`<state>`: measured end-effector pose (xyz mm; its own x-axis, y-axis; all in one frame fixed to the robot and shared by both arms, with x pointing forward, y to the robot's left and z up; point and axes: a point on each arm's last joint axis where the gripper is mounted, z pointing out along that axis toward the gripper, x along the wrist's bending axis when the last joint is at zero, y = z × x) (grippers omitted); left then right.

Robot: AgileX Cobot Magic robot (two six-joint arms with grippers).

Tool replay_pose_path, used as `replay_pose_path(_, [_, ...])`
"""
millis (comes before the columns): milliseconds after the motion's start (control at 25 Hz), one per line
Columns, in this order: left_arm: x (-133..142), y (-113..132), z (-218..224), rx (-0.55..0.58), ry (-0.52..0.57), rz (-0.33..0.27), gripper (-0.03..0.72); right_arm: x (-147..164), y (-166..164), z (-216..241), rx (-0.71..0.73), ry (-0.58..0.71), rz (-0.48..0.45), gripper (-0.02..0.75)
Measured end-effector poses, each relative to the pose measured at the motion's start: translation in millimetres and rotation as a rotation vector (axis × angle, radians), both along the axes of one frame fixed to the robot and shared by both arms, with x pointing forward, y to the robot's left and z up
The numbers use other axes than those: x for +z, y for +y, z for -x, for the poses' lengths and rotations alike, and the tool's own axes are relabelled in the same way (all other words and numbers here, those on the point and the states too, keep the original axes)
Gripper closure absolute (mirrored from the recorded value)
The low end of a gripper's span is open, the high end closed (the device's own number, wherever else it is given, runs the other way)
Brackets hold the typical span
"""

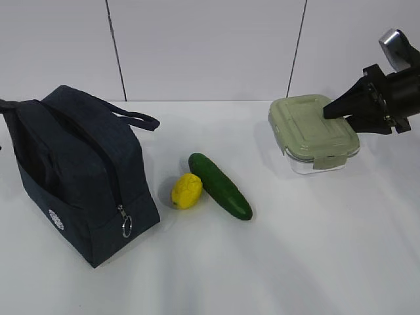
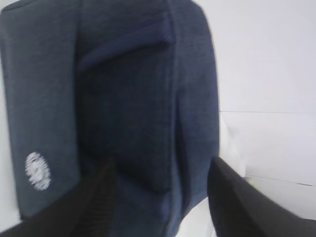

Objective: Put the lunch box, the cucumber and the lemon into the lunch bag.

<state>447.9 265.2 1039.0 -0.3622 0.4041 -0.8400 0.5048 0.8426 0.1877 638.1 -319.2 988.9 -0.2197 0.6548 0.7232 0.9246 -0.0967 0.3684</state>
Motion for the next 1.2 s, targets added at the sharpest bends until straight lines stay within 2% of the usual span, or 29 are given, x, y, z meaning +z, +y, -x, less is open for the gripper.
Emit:
replay_pose_path(360, [9,1,-47,0.028,-0.011,-0.006,0.285,0,0,0,0.002,-0.003,0.001,0.333])
replay_pose_path(760, [-30,-3,-76,-0.036,0.144,-0.025,0.302,0,0,0,0.006,-0.007,0.003,0.333])
replay_pose_path(840, [-37,-3,-79,-0.039,0.168,-0.027,0.349,0,0,0,0.006,-0.007,0.003,0.333])
replay_pose_path(1040, [-44,-3,-83,-0.042,0.188,-0.032,0.561,0,0,0,0.007,-0.008,0.003,0.333])
replay_pose_path(1120, [-44,-3,-83,-0.056,0.184,-0.047,0.644,0,0,0,0.007,-0.008,0.003,0.333])
replay_pose_path(1200, [-45,-4,-82,-0.088,0.177,-0.072,0.687,0,0,0,0.004,-0.011,-0.002,0.334])
